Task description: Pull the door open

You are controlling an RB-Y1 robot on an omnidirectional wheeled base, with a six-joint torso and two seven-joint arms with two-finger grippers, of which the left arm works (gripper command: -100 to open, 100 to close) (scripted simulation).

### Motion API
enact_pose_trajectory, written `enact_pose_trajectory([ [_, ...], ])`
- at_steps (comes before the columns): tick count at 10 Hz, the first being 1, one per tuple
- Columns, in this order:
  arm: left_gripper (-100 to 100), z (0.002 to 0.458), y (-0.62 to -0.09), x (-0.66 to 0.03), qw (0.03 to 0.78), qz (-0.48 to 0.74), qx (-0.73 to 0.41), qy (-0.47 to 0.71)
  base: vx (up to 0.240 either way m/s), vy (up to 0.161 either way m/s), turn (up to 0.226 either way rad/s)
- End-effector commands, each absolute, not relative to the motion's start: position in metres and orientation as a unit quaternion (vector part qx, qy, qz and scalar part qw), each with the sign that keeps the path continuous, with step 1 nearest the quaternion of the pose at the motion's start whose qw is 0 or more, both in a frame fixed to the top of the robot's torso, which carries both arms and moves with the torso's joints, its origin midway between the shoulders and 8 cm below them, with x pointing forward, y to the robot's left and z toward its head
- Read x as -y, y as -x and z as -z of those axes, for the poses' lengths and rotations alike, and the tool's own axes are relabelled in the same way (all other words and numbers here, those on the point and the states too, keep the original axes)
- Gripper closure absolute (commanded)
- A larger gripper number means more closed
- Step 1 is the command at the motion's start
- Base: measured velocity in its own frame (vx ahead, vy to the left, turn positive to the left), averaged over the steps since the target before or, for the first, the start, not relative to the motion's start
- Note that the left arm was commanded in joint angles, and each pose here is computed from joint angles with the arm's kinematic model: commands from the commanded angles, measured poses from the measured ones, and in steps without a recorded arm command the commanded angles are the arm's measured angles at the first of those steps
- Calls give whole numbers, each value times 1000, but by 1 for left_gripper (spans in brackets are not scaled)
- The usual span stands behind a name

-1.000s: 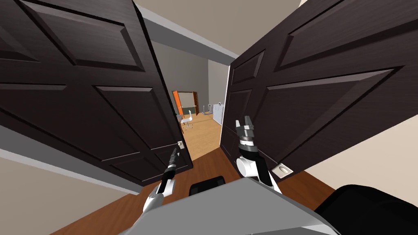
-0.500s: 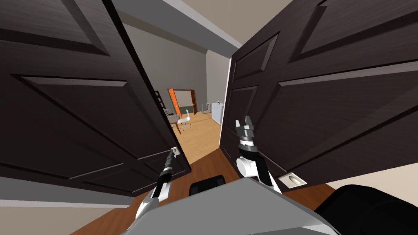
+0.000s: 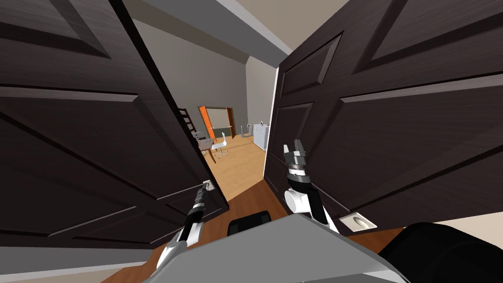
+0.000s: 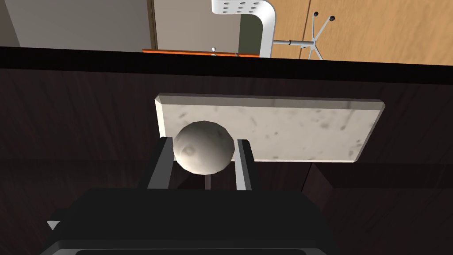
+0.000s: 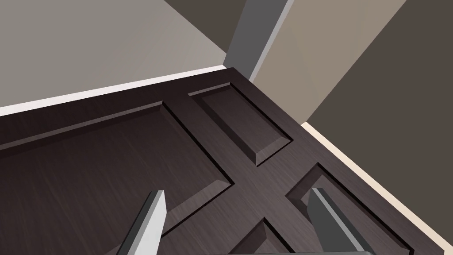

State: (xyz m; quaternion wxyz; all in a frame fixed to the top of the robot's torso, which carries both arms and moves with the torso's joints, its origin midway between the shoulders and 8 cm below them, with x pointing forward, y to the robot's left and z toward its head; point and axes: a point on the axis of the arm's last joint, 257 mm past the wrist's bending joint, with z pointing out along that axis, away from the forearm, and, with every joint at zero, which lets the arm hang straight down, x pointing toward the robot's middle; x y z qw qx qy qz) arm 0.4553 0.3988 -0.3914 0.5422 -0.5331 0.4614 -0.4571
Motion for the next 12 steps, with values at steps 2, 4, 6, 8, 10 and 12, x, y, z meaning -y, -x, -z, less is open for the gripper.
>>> enact_pose_trajectory([
  [2, 100, 392, -455, -399, 542, 456, -462, 534, -12, 2, -4],
  [4, 100, 392, -455, -399, 542, 456, -462, 534, -3, -1, 1],
  [6, 100, 393, -453, -395, 535, 464, -469, 528, -122, 21, -89],
  [8, 100, 392, -452, -393, 529, 471, -475, 523, -229, 42, -94],
  [10, 100, 392, -451, -389, 519, 481, -483, 516, -242, 60, -112],
  [12, 100, 391, -449, -386, 511, 489, -489, 510, -228, 44, -95],
])
